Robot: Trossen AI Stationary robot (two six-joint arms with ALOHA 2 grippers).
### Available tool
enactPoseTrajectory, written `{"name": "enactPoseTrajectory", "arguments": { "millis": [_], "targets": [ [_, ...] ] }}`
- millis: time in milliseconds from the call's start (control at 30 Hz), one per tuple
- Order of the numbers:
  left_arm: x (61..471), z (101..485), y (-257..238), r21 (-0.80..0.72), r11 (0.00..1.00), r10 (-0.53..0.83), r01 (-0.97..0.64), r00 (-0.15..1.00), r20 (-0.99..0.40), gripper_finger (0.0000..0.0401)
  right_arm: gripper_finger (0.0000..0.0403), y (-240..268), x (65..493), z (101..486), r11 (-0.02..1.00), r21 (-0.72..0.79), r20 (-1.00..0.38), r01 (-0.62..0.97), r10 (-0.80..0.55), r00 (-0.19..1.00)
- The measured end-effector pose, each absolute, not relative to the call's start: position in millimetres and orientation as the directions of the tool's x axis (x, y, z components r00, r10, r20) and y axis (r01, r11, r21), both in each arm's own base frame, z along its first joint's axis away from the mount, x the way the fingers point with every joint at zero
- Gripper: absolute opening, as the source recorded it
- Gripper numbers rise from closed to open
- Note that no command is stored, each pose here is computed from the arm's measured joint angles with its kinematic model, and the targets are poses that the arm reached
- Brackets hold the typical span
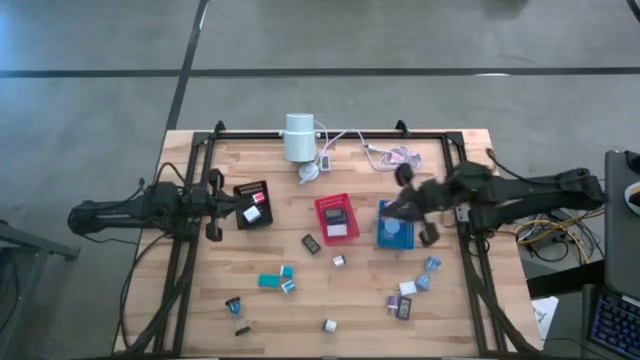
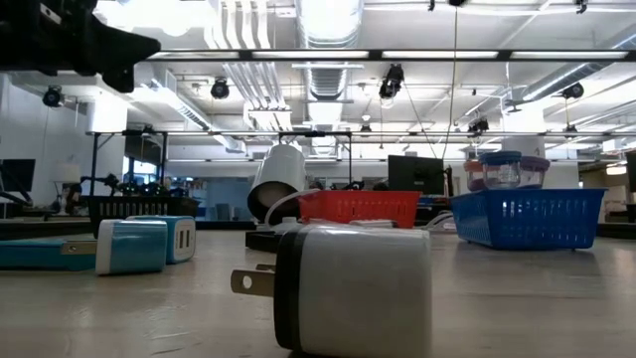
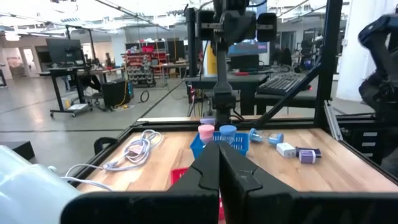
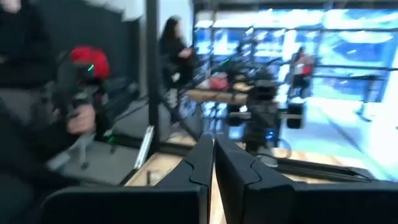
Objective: Pick & Place Office items
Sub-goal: Put the top blue charger adapter into the black bin
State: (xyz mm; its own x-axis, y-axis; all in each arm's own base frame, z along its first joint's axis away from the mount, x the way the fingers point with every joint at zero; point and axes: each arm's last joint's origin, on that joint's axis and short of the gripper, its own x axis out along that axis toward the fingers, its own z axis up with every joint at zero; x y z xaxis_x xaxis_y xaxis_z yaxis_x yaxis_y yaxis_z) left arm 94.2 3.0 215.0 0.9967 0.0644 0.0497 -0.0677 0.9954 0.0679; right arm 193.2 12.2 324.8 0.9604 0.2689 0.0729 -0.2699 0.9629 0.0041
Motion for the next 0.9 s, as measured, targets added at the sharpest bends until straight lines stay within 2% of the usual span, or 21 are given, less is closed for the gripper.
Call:
{"name": "enactPoseTrajectory", "arguments": {
  "millis": [133,333,567,900],
  "targets": [
    [94,213,3,0.075,0.995,0.063,-0.066,0.997,0.047,0.0002,0.0009,8,162,307,0.982,0.042,0.141,-0.182,0.175,0.974],
    [94,212,3,0.087,0.994,0.067,-0.070,0.997,0.034,0.0002,0.0008,7,131,279,0.984,0.027,0.234,-0.174,0.163,0.958],
    [94,212,6,0.095,0.983,0.152,-0.154,0.988,0.034,0.0002,0.0008,7,115,252,0.987,0.013,0.265,-0.160,0.151,0.952],
    [94,212,6,0.092,0.984,0.153,-0.155,0.988,0.032,0.0003,0.0008,6,103,219,0.988,-0.020,0.325,-0.153,0.152,0.934]
  ]
}}
